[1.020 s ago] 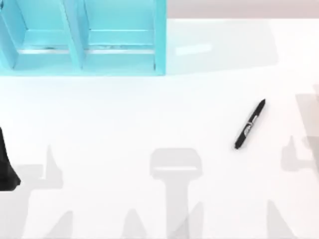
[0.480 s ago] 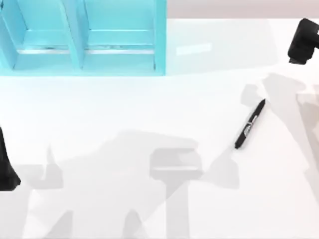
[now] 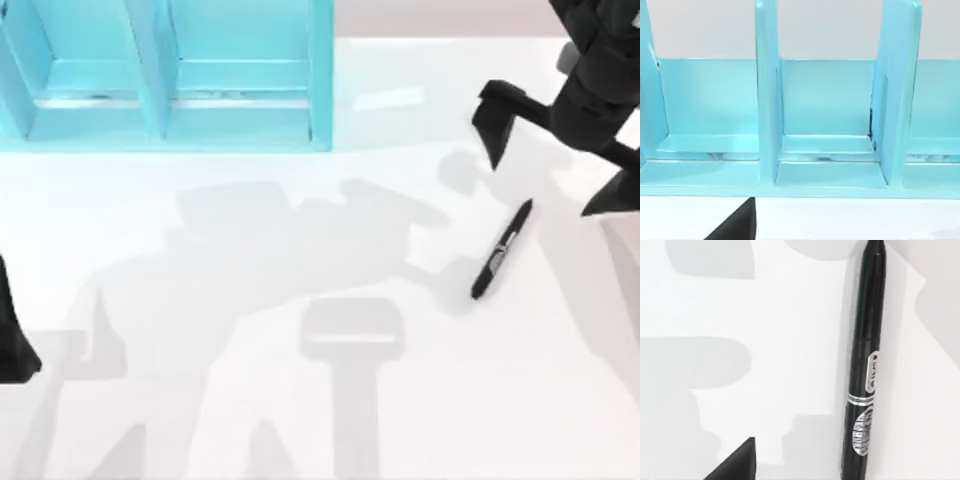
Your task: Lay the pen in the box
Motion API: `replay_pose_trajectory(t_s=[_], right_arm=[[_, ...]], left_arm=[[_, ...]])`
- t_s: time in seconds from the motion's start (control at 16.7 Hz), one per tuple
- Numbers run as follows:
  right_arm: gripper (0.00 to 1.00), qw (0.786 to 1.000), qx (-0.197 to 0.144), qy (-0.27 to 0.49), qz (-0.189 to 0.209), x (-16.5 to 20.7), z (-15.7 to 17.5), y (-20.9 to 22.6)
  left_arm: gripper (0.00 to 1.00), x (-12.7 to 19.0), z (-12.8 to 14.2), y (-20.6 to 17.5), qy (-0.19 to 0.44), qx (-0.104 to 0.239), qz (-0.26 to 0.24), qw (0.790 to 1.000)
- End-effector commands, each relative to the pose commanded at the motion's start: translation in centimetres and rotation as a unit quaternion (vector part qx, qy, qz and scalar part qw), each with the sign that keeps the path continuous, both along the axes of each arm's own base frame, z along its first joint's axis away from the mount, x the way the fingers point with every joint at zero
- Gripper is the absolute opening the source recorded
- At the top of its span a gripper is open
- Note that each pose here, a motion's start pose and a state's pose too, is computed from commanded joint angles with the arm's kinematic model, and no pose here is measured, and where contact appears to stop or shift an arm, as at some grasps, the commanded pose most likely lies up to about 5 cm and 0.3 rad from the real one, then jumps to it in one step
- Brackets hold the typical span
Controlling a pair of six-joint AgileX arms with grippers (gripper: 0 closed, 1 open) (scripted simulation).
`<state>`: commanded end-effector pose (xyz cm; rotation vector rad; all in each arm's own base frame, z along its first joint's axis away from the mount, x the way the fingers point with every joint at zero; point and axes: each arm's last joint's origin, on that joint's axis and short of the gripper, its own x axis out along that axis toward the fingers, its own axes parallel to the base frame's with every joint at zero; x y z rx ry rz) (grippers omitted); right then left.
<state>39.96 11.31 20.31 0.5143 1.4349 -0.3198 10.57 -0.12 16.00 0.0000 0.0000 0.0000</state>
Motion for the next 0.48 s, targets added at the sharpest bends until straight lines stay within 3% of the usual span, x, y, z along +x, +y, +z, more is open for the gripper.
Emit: replay_pose_trajectory(t_s=[0.48], right_arm=[[1.0,0.999,-0.009,0.036,-0.016,1.2,-1.7,0.6]], left_arm=[[1.0,0.0,0.0,0.0,0.0,0.0,0.0,1.0]])
